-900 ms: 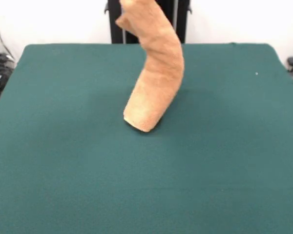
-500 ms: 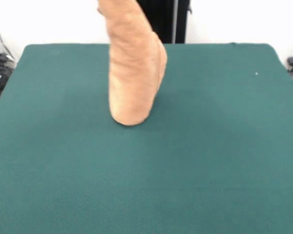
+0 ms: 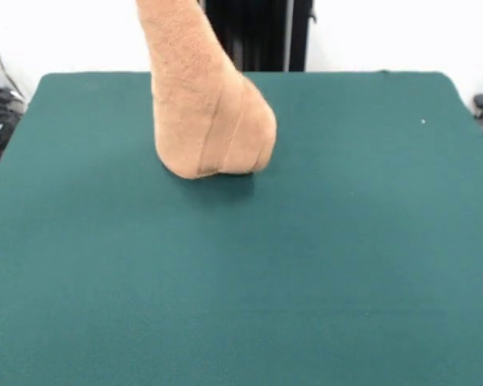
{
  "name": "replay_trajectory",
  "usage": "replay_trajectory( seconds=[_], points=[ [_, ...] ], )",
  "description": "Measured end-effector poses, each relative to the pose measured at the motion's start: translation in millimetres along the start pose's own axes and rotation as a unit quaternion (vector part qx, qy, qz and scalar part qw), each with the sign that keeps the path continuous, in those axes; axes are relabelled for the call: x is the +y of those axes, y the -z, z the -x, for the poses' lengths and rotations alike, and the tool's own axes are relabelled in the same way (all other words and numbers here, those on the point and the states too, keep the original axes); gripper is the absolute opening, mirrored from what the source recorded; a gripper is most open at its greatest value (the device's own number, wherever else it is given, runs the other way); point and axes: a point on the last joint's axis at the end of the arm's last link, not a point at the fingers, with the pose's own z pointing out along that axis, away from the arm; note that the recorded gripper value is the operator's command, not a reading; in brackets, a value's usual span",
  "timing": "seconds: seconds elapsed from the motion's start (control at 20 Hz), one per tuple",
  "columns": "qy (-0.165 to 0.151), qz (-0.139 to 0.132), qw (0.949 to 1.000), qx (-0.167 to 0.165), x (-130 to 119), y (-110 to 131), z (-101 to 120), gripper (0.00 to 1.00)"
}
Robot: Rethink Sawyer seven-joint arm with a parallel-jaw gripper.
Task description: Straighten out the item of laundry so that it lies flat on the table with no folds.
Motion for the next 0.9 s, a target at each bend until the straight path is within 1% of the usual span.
replay_trajectory(
  seconds=[0.2, 0.45, 0.7, 0.9],
  points=[
    [0.016, 0.003, 0.9999, 0.005, -1.1, 13.6, 0.9, 0.0],
    [0.039, 0.009, 0.9992, -0.001, 0.8, 35.5, 10.6, 0.0],
    [0.044, 0.022, 0.9987, -0.013, 1.4, 50.9, 22.1, 0.0],
    [0.044, 0.028, 0.9985, -0.015, 0.7, 47.3, 26.9, 0.0]
  ],
)
